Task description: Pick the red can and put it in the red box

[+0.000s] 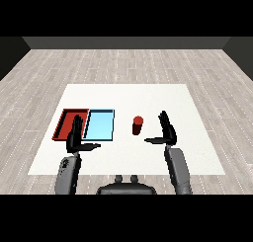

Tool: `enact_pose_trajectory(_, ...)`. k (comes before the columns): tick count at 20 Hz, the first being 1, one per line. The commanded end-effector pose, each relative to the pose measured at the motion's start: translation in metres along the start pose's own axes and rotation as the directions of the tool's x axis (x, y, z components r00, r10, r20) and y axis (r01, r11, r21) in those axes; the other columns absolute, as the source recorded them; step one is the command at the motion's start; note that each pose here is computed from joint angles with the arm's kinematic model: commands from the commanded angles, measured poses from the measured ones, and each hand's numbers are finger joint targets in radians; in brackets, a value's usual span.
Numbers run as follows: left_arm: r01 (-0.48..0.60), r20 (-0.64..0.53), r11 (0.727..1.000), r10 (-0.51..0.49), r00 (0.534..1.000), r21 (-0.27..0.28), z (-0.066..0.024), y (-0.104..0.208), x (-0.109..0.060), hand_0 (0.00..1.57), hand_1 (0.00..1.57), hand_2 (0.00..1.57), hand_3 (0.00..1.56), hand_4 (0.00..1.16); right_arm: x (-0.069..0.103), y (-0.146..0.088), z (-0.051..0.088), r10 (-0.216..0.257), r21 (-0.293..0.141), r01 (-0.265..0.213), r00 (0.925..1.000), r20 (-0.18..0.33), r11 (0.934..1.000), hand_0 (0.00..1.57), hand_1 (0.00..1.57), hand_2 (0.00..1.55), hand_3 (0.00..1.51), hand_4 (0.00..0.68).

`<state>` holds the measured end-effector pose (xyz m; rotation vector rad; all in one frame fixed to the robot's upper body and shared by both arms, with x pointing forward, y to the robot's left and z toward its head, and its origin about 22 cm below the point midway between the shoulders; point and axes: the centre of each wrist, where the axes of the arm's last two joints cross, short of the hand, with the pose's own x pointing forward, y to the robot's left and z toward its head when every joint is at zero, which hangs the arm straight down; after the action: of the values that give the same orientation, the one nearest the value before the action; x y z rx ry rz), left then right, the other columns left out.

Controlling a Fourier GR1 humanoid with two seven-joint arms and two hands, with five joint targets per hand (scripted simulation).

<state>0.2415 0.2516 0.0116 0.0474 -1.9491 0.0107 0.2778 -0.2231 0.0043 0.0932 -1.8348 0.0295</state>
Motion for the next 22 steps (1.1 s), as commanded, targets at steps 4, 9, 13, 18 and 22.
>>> enact_pose_trajectory(4,-0.017,0.013,1.0,0.017,1.0,-0.008,0.009,-0.004,-0.006,0.0,0.0,0.0,0.0,0.0,0.001,-0.005,0.012,-0.02,-0.023,0.02,0.9997,0.014,0.9995,0.0,0.0,0.0,0.0,0.0)
enact_pose_trajectory(9,0.011,0.027,1.0,-0.011,1.0,-0.004,0.0075,0.0,-0.003,0.0,0.0,0.0,0.0,0.0,-0.009,0.009,-0.01,-0.017,-0.02,0.017,0.9998,-0.011,0.9996,0.0,0.0,0.0,0.0,0.0)
enact_pose_trajectory(13,-0.001,0.029,1.0,0.001,1.0,0.01,0.0044,0.012,0.002,0.0,0.0,0.0,0.0,0.0,-0.027,0.005,-0.018,-0.029,-0.021,0.028,0.9995,-0.012,0.9994,0.0,0.0,0.0,0.0,0.0)
enact_pose_trajectory(18,-0.015,0.009,1.0,0.015,1.0,0.002,0.0052,0.008,-0.006,0.0,0.0,0.0,0.0,0.0,-0.036,0.009,0.008,-0.055,-0.011,0.055,0.9984,-0.016,0.9984,0.0,0.0,0.0,0.0,0.0)
enact_pose_trajectory(22,-0.014,0.006,1.0,0.014,1.0,0.012,0.0057,-0.001,-0.003,0.0,0.0,0.0,0.0,0.0,-0.032,0.019,-0.025,-0.075,-0.008,0.074,0.9967,-0.033,0.9972,0.0,0.0,0.0,0.0,0.0)
